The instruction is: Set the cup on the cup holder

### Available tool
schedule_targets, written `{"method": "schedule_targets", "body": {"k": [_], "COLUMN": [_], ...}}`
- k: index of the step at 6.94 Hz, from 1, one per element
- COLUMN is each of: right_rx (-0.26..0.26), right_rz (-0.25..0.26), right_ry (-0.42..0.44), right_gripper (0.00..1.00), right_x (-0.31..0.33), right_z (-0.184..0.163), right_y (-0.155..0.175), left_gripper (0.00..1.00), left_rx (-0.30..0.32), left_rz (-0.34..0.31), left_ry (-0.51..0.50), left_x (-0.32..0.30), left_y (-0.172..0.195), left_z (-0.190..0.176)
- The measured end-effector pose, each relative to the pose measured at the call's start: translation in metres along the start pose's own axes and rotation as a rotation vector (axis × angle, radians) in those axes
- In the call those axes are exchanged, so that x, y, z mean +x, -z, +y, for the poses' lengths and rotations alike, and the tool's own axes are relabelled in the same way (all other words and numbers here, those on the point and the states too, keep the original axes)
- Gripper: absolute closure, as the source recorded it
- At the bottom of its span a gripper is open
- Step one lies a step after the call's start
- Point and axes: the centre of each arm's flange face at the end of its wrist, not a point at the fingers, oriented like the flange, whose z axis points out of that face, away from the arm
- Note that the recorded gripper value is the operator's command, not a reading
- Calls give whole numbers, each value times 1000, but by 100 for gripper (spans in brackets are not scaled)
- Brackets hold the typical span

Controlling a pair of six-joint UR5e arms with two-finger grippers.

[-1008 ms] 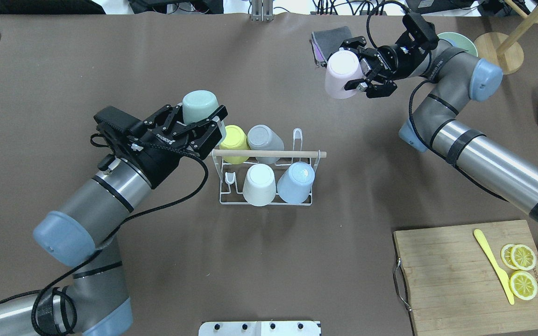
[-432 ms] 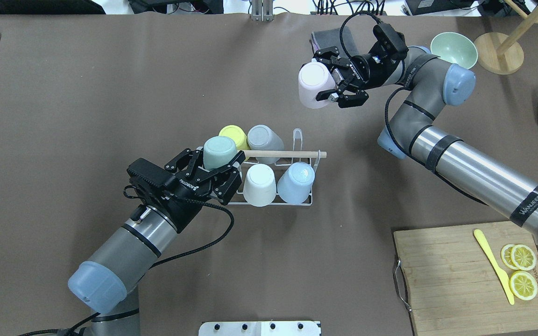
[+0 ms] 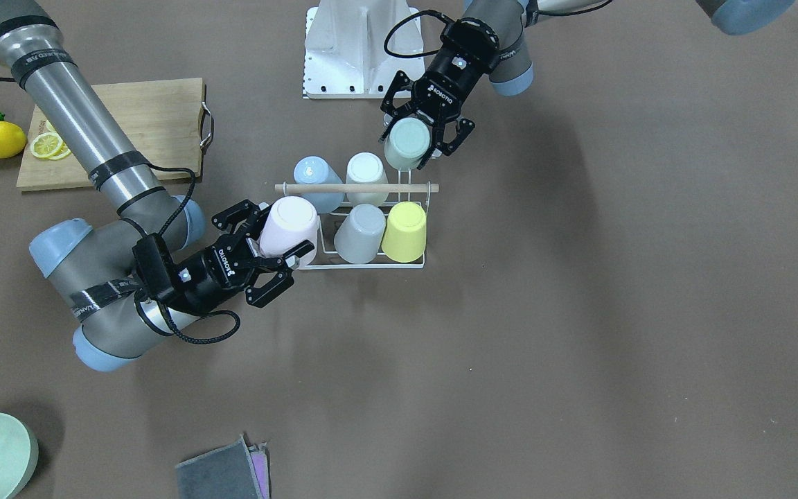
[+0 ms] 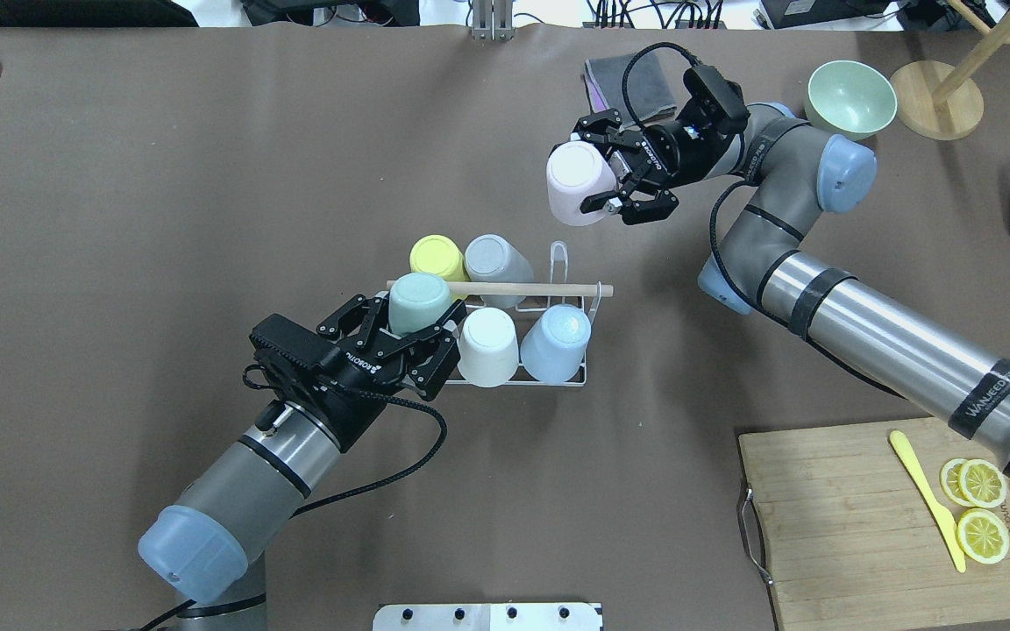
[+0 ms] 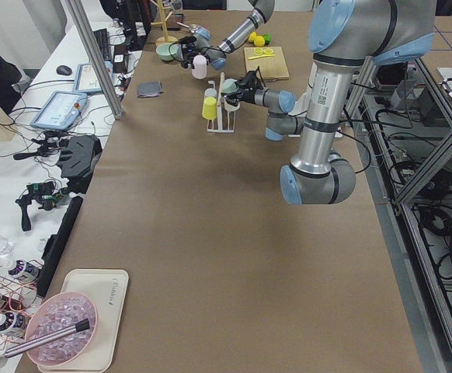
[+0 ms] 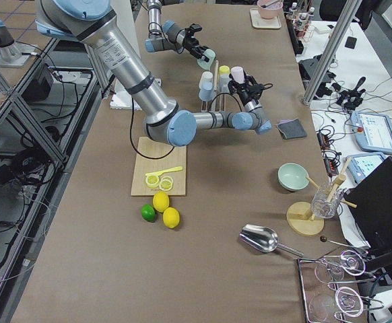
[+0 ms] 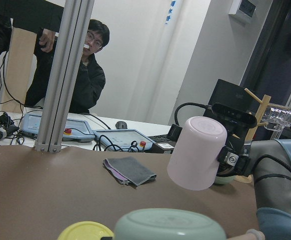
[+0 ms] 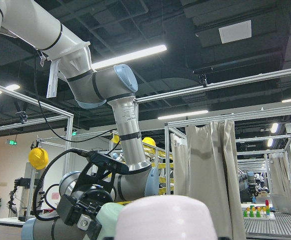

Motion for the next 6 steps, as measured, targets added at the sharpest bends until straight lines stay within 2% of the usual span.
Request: {"method": "schedule_targets", "body": {"k": [1, 2, 3, 4, 5, 6], "right_rx": [6, 9, 10, 6, 0, -4], "right_rz": [-11, -20, -27, -32, -36, -36], "right_ry": [-9, -19, -25, -28, -29, -31], "right_gripper": [69, 69, 69, 54, 1, 0], "right_x": [-4, -8, -11, -12, -13, -15], "right_z": [8, 17, 24, 27, 29, 30], "right_y": [-9, -15, -21, -23, -24, -22], "left_gripper": [100, 90, 33, 3, 3, 3], "left_rx": [4, 7, 10, 12, 13, 14], "left_rz": [-14, -21, -23, -24, -26, -26], "left_ry": [-3, -5, -6, -14, -40, -66], "left_x": [0, 0, 1, 1, 1, 1], "left_y": [-2, -3, -4, -4, -5, -5], "left_z": [4, 6, 6, 5, 4, 4]}}
